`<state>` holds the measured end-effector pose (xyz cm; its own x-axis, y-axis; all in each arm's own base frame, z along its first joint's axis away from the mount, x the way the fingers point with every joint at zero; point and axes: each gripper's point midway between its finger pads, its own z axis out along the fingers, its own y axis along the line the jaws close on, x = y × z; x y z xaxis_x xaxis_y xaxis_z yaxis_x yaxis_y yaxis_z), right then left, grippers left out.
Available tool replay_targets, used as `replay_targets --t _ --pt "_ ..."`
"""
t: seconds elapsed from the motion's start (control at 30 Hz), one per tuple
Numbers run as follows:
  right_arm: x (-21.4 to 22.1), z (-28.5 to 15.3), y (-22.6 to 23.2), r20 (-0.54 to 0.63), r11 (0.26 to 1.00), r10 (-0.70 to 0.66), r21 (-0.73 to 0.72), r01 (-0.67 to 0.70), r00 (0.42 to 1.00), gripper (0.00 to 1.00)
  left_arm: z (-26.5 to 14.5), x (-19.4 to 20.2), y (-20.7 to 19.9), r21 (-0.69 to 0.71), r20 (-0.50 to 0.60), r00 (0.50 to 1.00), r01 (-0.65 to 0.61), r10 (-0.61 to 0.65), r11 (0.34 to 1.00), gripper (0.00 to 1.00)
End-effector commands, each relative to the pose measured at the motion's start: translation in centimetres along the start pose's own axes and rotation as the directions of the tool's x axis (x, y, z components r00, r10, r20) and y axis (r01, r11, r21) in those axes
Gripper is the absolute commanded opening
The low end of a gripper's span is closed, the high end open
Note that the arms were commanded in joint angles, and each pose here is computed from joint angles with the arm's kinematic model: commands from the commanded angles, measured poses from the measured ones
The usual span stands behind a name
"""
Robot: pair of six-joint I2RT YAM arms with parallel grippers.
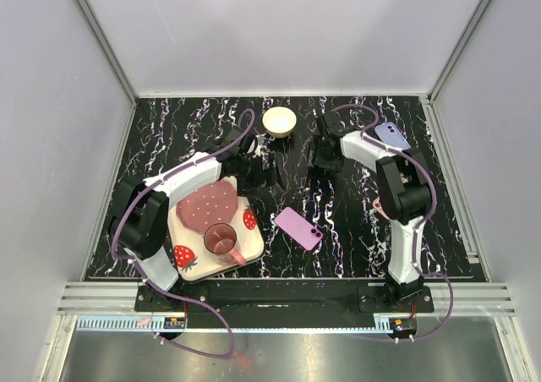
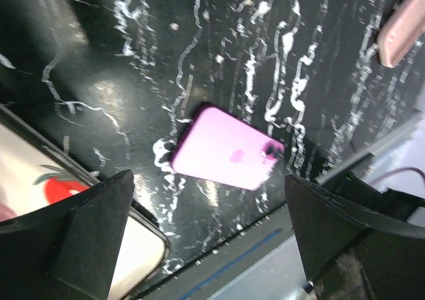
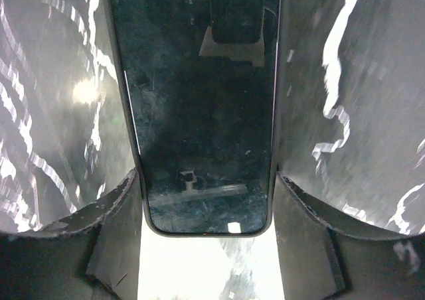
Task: Take the phone out of the phone case
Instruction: Pick up the phone at the center of the board.
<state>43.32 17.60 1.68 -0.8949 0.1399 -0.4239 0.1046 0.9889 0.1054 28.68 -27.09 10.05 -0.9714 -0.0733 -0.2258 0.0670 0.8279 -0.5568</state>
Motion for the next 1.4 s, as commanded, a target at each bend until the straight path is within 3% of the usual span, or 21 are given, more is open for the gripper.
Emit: replay_targets --t 0.0,0.17,0.33,0.57,0.9,1.03,1.27,1.3,1.33,1.37 --pt "4.0 -3.1 3.7 -0.085 0.96 0.079 -0.262 -0.099 0.993 0.36 -1.3 -2.3 -5.3 0.246 0.021 0.999 0.026 -0.032 0.969 0.98" --pt "5.3 -5.8 4.4 -0.093 0.915 0.151 -0.365 -0.175 0.984 0.3 -0.6 -4.3 -7.5 0.349 0.022 0.995 0.085 -0.099 0.933 0.99" --pt "6.7 -7.1 4.9 -0.094 0.874 0.174 -0.444 -0.198 0.98 0.28 3.1 -4.6 -7.3 0.423 -0.086 0.973 0.229 -0.213 0.877 0.99" --pt "8.5 -8.7 5.5 -0.142 0.824 0.171 -0.523 -0.22 0.975 0.28 5.9 -6.6 -6.0 0.285 -0.045 0.981 0.193 -0.188 0.939 0.96" --pt "8.9 -10.7 6.0 -0.154 0.785 0.171 -0.575 -0.229 0.973 0.29 10.6 -5.8 -4.6 0.194 -0.087 0.978 0.203 -0.189 0.96 0.65" --pt "8.6 -11.2 6.0 -0.137 0.784 0.175 -0.58 -0.222 0.975 0.29 11.7 -4.8 -5.3 0.197 -0.122 0.98 0.18 -0.158 0.964 0.6" --pt "8.6 -11.2 5.9 -0.138 0.79 0.174 -0.572 -0.222 0.975 0.3 12.9 -3.1 -6.7 0.209 -0.169 0.976 0.173 -0.138 0.963 0.39" --pt "8.6 -11.3 5.8 -0.134 0.792 0.166 -0.572 -0.213 0.977 0.32 12.8 -3.1 -7.1 0.224 -0.174 0.976 0.17 -0.132 0.96 0.24" --pt "8.7 -12.0 5.6 -0.129 0.793 0.165 -0.572 -0.21 0.978 0.41 12.8 -3.2 -7.4 0.244 -0.169 0.976 0.18 -0.141 0.953 0.18" --pt "8.6 -12.2 5.3 -0.116 0.801 0.17 -0.562 -0.206 0.979 0.62 12.3 -3.6 -7.9 0.269 -0.155 0.978 0.181 -0.142 0.946 0.09"
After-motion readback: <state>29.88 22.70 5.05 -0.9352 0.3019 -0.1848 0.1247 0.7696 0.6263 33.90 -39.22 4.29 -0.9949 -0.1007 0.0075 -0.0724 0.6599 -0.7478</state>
